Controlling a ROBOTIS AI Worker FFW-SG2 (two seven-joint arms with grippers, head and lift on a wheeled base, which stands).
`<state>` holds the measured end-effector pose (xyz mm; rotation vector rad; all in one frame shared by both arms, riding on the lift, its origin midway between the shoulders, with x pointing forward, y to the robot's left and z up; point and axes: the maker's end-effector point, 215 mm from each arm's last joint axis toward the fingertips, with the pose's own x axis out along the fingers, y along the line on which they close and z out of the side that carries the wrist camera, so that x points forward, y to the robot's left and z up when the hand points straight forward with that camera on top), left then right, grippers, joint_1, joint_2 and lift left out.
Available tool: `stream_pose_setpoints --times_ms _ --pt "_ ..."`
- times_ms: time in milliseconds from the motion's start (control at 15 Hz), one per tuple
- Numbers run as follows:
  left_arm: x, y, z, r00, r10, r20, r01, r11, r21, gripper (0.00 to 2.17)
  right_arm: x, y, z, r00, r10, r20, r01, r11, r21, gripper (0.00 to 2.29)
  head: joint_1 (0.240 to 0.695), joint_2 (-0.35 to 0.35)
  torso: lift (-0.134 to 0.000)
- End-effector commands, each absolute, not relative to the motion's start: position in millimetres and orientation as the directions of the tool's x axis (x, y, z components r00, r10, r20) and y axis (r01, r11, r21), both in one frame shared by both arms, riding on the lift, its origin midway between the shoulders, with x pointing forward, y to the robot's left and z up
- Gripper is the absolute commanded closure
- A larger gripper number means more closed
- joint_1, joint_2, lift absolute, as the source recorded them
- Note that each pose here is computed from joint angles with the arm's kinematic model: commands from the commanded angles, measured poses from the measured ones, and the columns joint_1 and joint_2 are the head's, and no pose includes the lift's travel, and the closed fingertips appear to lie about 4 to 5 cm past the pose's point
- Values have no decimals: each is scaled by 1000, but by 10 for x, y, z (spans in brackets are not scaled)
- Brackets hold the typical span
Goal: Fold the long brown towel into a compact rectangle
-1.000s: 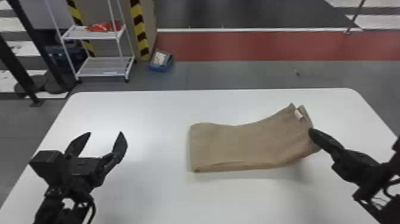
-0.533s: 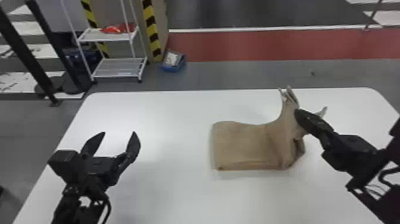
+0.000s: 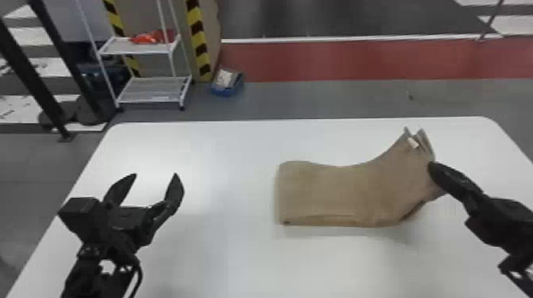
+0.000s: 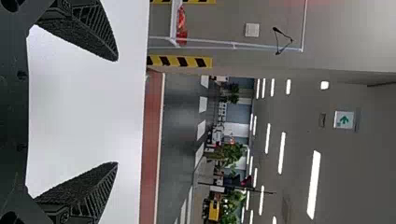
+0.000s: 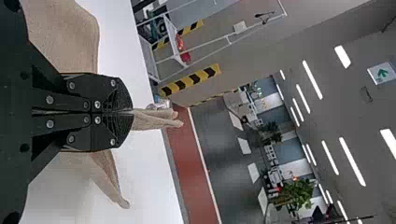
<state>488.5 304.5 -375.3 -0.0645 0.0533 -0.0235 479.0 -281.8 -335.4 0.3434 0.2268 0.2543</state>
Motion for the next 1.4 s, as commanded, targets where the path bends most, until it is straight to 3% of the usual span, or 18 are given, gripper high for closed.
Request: stream_pose_setpoints --times_ms 0,67,133,200,533,933,1133,1333 --pt "4888 3011 -3761 998 -31 -54 27 997 -67 83 4709 -3150 -3539 943 249 -221 -152 912 380 1328 695 35 -125" --pt "4888 3001 -3772 998 -33 -58 29 997 -65 83 4666 -3314 -3632 944 228 -240 -120 912 393 535 695 24 -125" --pt "4897 3004 -3774 998 -32 -58 28 997 -65 83 4631 -3453 -3672 946 207 -248 -97 914 395 124 695 -5 -125" --pt "4899 3006 -3792 998 -32 -62 28 997 -66 83 4580 -3551 -3723 944 196 -264 -77 912 403 22 695 -21 -125" --pt "4904 2983 -3796 997 -36 -61 31 997 -67 83 4494 -3814 -3879 935 165 -313 -15 903 430 56 695 -87 -125" --pt "4902 2994 -3834 997 -38 -69 34 997 -65 83 4632 -3856 -4464 836 199 -512 56 897 439 218 695 -102 -125" --pt "4896 2990 -3843 997 -38 -70 33 997 -67 83 4745 -3811 -4472 823 214 -527 49 896 441 289 695 -99 -125" --pt "4898 3010 -3856 997 -36 -73 32 997 -65 83 4734 -3772 -4504 797 230 -558 51 896 441 525 695 -94 -125"
